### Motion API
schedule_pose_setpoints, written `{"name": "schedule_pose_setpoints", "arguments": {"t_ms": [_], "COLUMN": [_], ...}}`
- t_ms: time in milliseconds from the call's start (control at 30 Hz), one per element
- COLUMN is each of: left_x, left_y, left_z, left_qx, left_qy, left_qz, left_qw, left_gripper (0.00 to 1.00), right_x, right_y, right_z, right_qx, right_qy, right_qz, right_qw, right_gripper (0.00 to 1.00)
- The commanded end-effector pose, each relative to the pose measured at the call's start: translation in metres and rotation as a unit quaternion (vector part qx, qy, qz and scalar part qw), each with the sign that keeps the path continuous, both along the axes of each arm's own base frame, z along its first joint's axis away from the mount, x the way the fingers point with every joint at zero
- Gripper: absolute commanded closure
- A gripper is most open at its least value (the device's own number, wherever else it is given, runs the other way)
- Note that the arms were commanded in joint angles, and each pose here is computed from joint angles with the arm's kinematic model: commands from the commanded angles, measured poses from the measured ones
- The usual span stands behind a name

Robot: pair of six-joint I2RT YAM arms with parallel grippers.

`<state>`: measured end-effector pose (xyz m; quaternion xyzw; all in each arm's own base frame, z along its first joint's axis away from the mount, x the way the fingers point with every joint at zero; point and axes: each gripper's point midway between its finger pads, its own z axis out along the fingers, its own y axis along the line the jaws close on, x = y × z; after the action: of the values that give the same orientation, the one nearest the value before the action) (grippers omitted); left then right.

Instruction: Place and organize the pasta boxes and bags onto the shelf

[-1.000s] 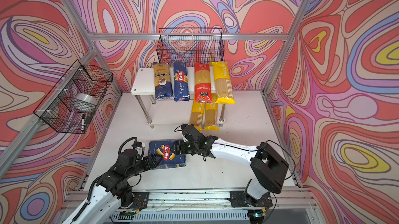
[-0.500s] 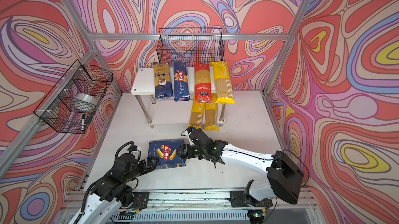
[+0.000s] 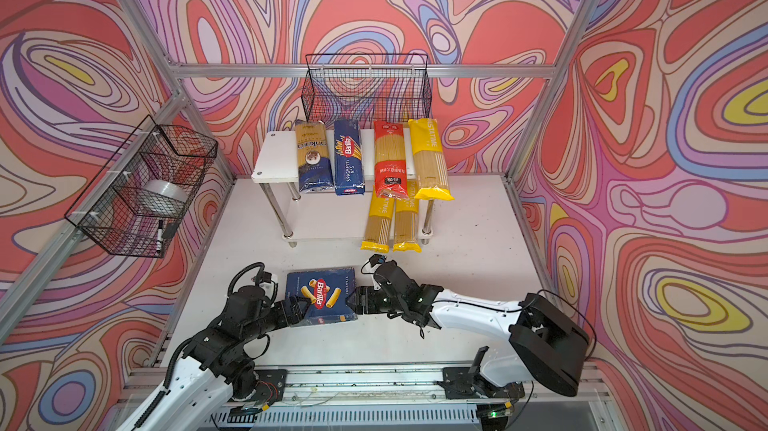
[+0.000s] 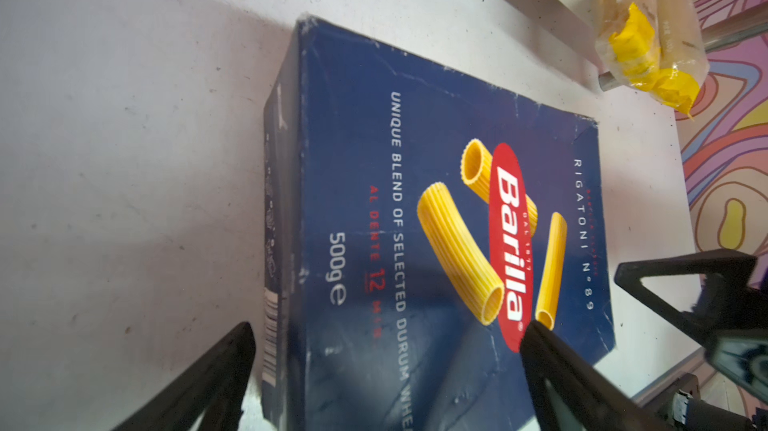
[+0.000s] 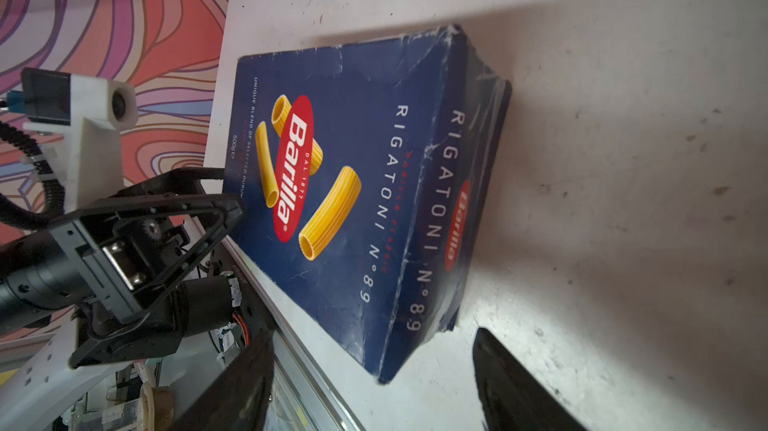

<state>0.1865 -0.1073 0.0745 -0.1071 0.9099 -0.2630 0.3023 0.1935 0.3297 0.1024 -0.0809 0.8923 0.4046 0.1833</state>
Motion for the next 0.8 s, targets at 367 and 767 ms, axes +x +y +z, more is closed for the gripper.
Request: {"name": "schedule_pose_setpoints", "arguments": {"t_ms": [367,767], "left_x": [-0.005,-0.004], "left_y": [-0.008,-0.016], "left_z": [0.016,0.019], "left_qx": [-0.029,-0.038], "left_qy": [-0.038,-0.039], "left_qz": [-0.023,-0.043], "left_qw": [0.999,0.998], "left_gripper": [0.01,0.11], "right_x": [-0.001,0.001], "right_y": [0.016,0.03], "right_z": [-0.022,-0.025], "right_qx": [0.017,0.033], "right_qy": [0.016,0.023], "right_qz": [0.017,0.03], "right_qw": [1.0,0.999], "right_gripper": [0.23,0.23]}}
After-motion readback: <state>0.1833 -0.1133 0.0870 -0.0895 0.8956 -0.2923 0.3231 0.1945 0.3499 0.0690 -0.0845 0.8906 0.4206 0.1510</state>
